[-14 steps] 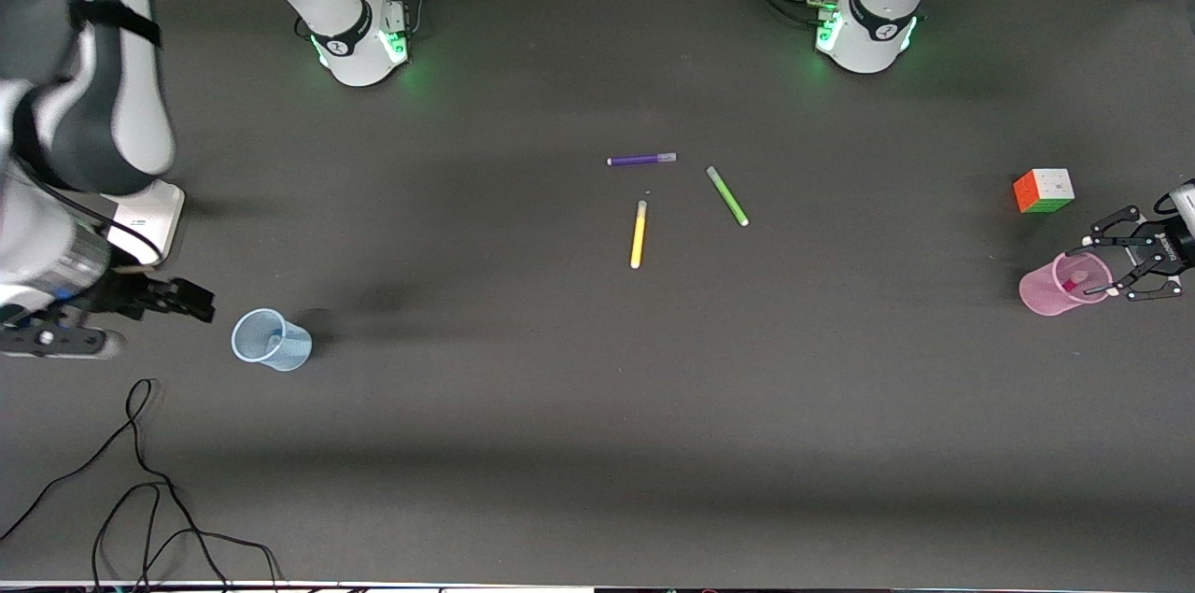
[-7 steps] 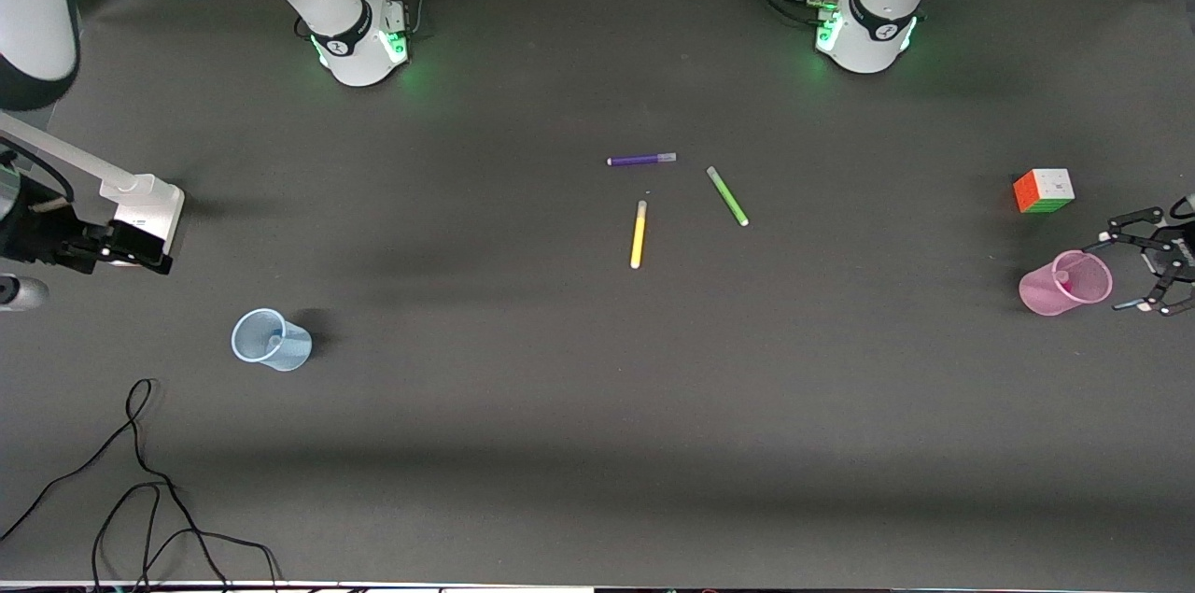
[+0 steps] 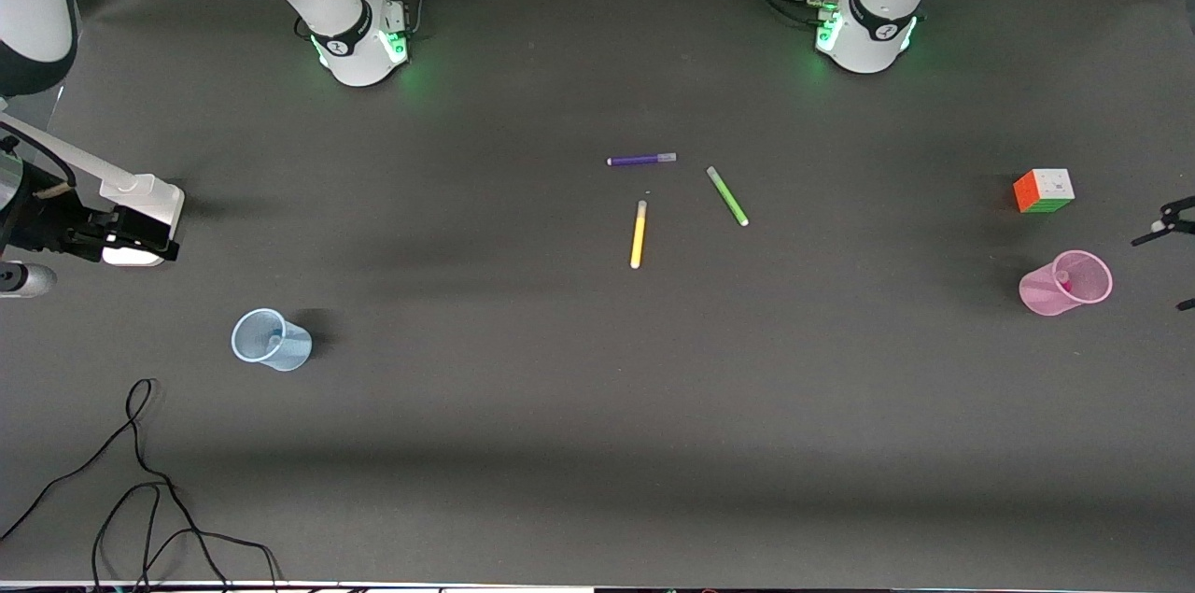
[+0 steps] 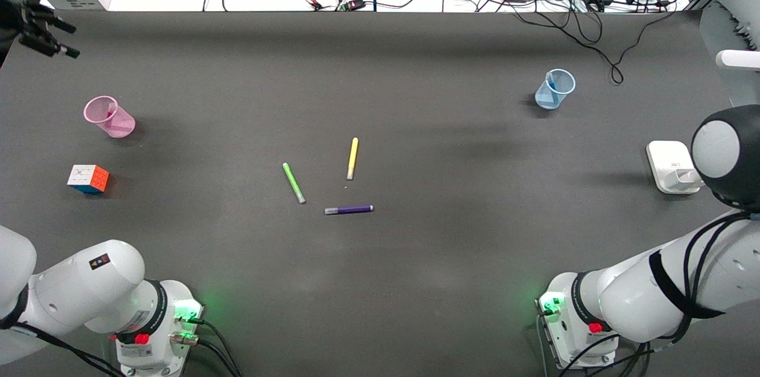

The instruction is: Place pink and blue markers in matching cups

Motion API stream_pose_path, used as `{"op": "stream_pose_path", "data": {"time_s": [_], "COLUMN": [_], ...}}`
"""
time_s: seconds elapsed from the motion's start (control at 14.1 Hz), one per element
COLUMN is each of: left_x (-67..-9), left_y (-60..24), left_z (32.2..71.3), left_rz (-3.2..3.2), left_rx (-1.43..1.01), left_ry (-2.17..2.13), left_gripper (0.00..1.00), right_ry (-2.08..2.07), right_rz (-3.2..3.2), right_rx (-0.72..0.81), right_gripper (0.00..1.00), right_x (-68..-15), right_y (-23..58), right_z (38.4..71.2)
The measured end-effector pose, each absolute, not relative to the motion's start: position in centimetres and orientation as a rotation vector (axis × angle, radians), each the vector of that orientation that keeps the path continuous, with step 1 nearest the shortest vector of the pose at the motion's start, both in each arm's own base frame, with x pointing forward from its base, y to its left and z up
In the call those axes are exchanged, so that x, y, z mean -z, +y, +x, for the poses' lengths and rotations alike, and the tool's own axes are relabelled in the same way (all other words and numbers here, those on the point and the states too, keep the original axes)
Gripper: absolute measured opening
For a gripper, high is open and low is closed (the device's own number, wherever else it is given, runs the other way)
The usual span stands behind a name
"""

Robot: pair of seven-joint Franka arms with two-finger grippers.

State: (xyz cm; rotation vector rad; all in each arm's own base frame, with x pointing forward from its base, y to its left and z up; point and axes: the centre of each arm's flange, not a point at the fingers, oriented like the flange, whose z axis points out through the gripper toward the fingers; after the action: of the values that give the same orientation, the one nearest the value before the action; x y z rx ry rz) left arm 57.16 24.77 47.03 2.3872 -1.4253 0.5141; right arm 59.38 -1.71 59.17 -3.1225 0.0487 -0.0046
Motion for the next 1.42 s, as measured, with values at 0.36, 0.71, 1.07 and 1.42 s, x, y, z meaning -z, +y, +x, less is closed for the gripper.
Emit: {"op": "stream_pose_path", "data": {"time_s": [0.36,0.71,1.07,1.42], "left_x": [-57.2,-58.4,-58.8,-59.3], "left_y": [13.3,7.0,0.2,-5.5], "left_z": [56.3,56.1,56.3,55.3], "left_rz": [2.71,2.881,3.001,3.074], "left_rx": [-0.28,-0.139,-0.073,-0.024], "left_ry": [-1.123,-0.807,-0.674,-0.328], "left_gripper": [1.0,1.0,1.0,1.0], "right_ry": [0.111,0.015,-0.03,-0.038], "right_rz": [-3.076,-3.065,-3.065,-3.102], "right_rx": [0.016,-0.014,-0.04,-0.001], "right_gripper": [1.0,1.0,1.0,1.0], "right_x": [-61.4,-60.6,-59.6,-59.9], "right_y": [-5.1,-1.9,0.9,0.7], "right_z": [56.7,56.8,56.9,57.1]}}
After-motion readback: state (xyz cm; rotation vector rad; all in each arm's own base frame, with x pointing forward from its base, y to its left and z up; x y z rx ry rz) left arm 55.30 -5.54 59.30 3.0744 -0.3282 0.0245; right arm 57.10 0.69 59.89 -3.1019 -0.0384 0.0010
